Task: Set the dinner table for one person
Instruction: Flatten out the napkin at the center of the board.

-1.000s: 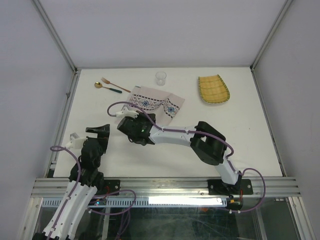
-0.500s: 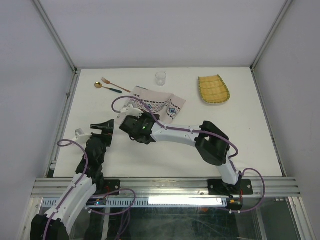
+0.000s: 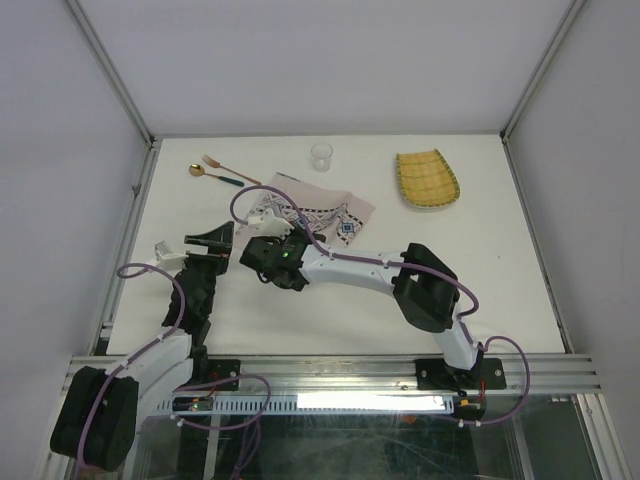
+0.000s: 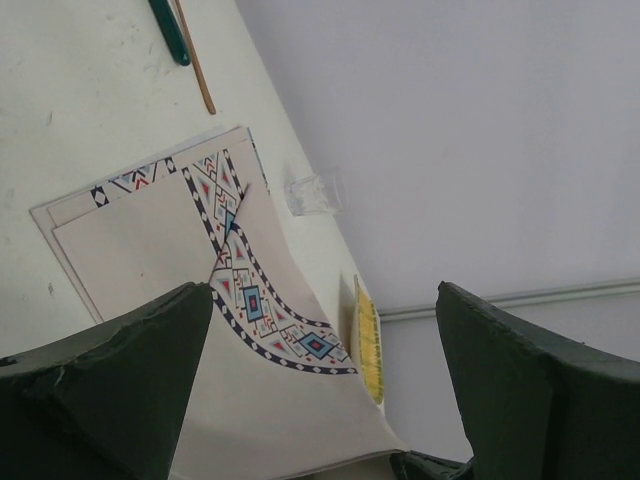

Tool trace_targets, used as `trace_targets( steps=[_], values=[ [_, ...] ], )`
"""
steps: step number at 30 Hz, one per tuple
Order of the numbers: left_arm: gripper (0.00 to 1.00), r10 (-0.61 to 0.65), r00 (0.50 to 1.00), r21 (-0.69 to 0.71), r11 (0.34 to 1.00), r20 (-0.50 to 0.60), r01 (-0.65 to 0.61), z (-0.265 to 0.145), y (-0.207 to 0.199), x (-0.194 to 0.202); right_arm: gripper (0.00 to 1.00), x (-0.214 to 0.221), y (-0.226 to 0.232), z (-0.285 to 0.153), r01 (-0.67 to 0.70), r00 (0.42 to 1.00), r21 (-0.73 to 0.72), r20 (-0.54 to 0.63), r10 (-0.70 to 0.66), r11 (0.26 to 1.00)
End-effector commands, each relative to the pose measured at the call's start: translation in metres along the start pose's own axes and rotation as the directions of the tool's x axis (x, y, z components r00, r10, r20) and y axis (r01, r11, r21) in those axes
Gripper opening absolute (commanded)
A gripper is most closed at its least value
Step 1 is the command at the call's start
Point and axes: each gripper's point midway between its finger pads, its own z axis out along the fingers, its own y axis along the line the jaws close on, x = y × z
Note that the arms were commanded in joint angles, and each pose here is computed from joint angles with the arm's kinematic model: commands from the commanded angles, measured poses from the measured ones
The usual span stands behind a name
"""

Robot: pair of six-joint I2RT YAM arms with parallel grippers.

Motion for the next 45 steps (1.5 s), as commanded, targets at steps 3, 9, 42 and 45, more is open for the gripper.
trace_targets(
  steps=[3,9,42,45],
  values=[
    [0.99,0.016,1.0,0.116,0.993,-0.013,-0.014,0.001,-0.014,0.004,0.0,-0.002,-0.036,-0.03,-0.141,0.99,0.019,0.008,0.141,0.99],
    [0.99,0.039,0.998,0.138,0.99,-0.044,-0.033,0.012,-0.019,0.013,0.0,0.014,-0.037,-0.035,-0.163,0.986,0.03,-0.022,0.164,0.986],
    [0.99,0.073,0.977,0.25,0.968,-0.2,-0.021,0.075,-0.025,0.07,0.0,0.06,-0.053,-0.056,-0.209,0.971,0.083,-0.104,0.217,0.974],
    [0.99,0.093,0.97,0.169,0.984,-0.226,-0.055,0.08,-0.006,0.077,0.0,0.062,-0.05,-0.057,-0.212,0.97,0.082,-0.106,0.22,0.974]
  ],
)
